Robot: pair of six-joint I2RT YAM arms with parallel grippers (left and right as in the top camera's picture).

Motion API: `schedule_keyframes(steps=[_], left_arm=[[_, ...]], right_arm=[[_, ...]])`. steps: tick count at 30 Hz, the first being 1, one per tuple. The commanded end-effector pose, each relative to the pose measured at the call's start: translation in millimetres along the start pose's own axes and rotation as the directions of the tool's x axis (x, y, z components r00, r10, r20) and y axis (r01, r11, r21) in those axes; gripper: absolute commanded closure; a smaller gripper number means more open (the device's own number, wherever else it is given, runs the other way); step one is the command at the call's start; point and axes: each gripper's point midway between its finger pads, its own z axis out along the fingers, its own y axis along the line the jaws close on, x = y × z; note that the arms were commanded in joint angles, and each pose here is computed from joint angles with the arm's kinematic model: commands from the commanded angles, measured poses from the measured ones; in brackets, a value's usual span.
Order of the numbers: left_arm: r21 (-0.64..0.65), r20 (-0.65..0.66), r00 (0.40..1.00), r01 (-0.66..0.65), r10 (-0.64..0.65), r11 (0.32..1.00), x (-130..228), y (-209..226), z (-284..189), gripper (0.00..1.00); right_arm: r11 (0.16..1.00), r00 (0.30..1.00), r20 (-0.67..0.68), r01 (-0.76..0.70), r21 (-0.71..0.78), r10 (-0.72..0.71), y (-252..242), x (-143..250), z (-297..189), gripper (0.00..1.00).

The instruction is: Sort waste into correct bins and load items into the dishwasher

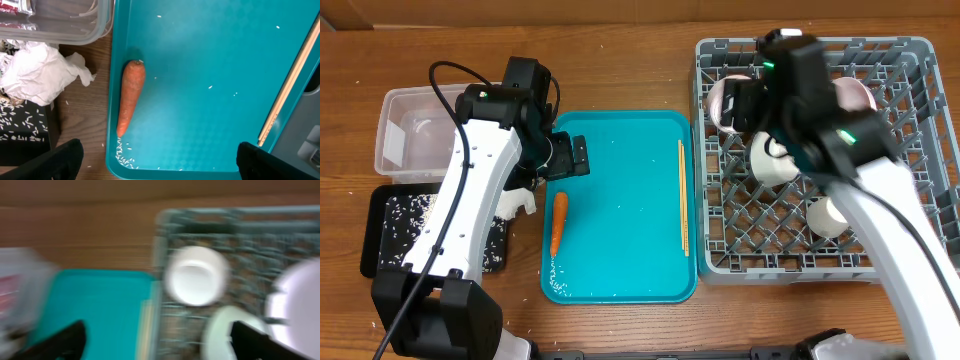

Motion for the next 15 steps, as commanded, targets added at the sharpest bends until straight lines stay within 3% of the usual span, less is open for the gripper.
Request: schedule_keyframes(steps=[1,6,10,15], left_arm=[[0.006,-0.007,1.000,0.005,-0.005,1.000,1,0,1,0.00],[0.006,-0.007,1.000,0.005,-0.005,1.000,1,-1,1,0.00],[0.005,-0.007,1.000,0.005,-0.005,1.000,1,0,1,0.00],[0.006,-0.007,1.000,0.005,-0.005,1.000,1,0,1,0.00]], right_arm=[[0.933,1.000,0.002,0.001,-0.359,0.000,60,2,-58,0.00],[0.911,0.980,0.133,0.188,-0.366,-0.149,61,0,-96,0.00],[0.912,0.986,0.106,0.157,-0.379,-0.126,61,7,-102,0.00],[0.968,0.992,0.049,0.126,-0.217,-0.118,31,14,-83,0.00]])
